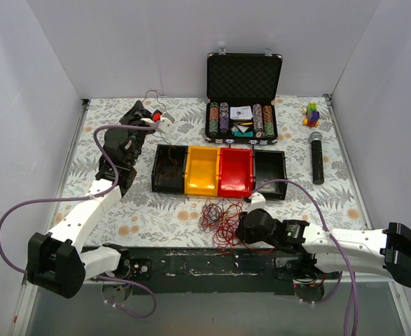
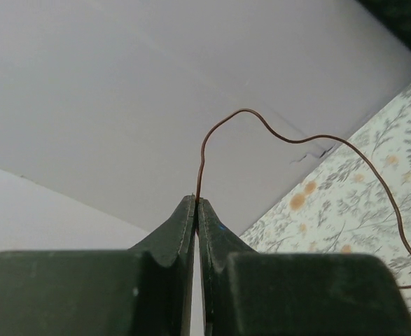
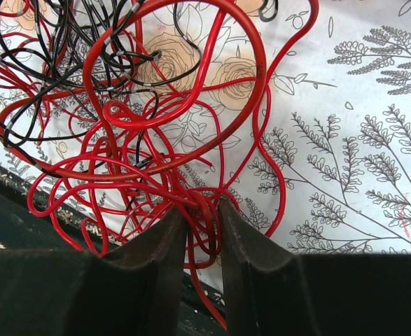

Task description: Untangle the cables

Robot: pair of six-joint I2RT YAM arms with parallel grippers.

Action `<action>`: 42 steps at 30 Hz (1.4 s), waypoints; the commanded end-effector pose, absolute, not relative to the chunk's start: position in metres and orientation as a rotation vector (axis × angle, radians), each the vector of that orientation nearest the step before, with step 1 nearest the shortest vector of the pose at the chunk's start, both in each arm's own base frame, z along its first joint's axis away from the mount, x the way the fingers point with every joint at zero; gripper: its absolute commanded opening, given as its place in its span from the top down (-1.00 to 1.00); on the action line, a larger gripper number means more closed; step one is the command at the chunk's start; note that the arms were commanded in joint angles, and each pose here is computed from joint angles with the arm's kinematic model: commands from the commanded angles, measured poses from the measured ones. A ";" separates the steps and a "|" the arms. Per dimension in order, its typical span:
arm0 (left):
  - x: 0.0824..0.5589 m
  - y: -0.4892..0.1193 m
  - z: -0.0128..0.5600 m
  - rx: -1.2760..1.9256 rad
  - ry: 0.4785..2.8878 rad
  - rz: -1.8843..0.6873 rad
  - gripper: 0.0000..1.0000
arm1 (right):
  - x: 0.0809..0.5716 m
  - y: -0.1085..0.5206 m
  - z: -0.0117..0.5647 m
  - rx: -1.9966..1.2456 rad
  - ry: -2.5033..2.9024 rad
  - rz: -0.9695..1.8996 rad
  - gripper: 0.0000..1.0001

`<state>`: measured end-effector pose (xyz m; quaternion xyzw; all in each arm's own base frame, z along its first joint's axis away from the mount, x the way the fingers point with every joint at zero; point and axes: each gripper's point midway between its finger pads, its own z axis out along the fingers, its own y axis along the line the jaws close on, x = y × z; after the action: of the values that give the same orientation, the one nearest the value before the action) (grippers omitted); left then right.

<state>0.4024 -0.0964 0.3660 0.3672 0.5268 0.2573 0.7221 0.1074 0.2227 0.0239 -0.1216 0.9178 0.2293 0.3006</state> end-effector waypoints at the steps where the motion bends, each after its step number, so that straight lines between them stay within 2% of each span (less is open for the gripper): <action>1: 0.401 -0.081 0.363 0.847 1.135 0.644 1.00 | 0.101 0.212 0.011 -0.340 2.480 0.565 0.34; 7: 0.383 -0.093 0.325 1.024 1.095 0.632 1.00 | 0.101 0.213 0.010 -0.341 2.482 0.565 0.34; 14: 0.407 -0.065 0.331 0.916 1.150 0.780 1.00 | 0.101 0.213 0.010 -0.345 2.481 0.566 0.34; 24: 0.375 -0.107 0.292 1.095 1.152 0.451 1.00 | 0.100 0.212 0.009 -0.338 2.484 0.567 0.34; 31: 0.374 -0.109 0.262 1.187 1.173 0.459 1.00 | 0.100 0.212 0.008 -0.340 2.487 0.568 0.34; 38: 0.393 -0.090 0.242 1.193 1.248 0.592 1.00 | 0.100 0.211 0.008 -0.338 2.489 0.561 0.34; 42: 0.389 -0.096 0.240 1.217 1.237 0.553 1.00 | 0.100 0.210 0.009 -0.334 2.487 0.560 0.33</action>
<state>0.3915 -0.0961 0.2273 0.5282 0.5498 0.2311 0.6045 0.1075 0.2238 0.0238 -0.1197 0.9176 0.2311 0.3004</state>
